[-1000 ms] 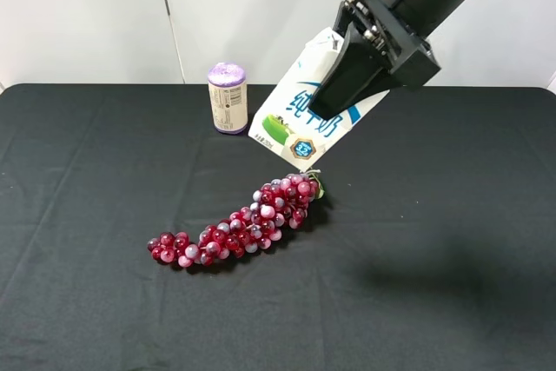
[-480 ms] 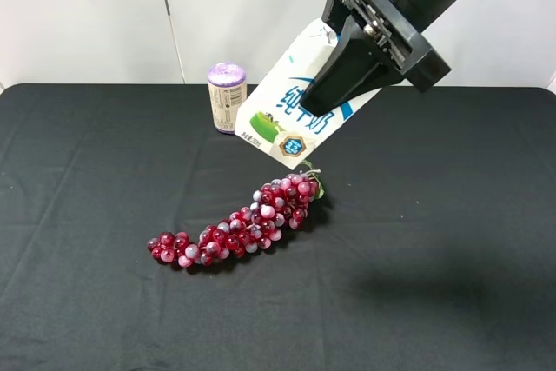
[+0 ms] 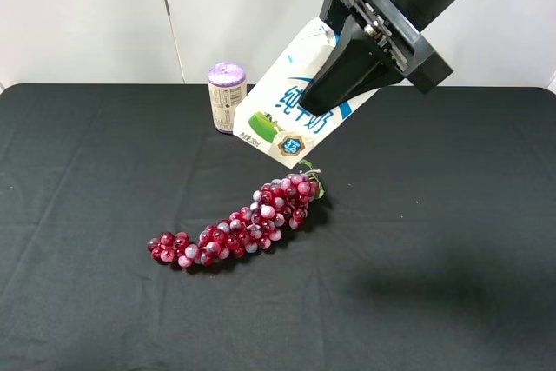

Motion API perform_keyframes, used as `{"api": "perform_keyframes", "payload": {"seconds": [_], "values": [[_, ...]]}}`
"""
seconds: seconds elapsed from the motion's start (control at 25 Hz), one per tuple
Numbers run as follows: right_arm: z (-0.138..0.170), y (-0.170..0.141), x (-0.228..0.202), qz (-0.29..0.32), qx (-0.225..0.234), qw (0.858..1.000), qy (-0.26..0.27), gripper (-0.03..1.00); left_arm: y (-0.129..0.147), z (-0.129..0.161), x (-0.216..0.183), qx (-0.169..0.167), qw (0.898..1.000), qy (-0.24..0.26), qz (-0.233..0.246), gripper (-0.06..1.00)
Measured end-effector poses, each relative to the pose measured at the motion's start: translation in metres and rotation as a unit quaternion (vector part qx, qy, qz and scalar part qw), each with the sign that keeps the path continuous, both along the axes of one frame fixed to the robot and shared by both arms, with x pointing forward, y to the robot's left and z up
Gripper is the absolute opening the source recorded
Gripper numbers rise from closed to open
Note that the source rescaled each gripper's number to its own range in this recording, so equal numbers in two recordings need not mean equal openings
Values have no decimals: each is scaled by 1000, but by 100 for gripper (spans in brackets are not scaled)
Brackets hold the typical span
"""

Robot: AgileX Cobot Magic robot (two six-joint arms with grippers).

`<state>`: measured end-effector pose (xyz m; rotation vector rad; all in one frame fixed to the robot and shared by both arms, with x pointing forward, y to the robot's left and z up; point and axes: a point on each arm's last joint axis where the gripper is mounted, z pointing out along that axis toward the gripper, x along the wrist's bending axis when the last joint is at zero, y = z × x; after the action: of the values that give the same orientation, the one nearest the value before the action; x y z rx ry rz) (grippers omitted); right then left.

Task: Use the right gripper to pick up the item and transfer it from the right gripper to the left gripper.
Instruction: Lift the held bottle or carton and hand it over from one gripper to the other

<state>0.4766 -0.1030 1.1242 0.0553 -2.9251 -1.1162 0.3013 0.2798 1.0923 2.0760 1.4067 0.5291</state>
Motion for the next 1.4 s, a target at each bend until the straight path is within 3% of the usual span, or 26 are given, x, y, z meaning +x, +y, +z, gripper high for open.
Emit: {"api": "perform_keyframes", "payload": {"seconds": [0.32,0.56,0.96,1.24,1.4], "values": [[0,0,0,0,0,1000,0,3,-21,1,30,17,993,41,-109,98],[0,0,0,0,0,1000,0,3,-41,-5,56,28,986,23,-162,95],[0,0,0,0,1,1000,0,3,-91,-27,82,41,964,32,-262,94],[0,0,0,0,1,1000,1,3,-125,-22,100,37,953,18,-301,94],[0,0,0,0,1,1000,1,3,-144,-22,105,29,941,10,-338,94]]}}
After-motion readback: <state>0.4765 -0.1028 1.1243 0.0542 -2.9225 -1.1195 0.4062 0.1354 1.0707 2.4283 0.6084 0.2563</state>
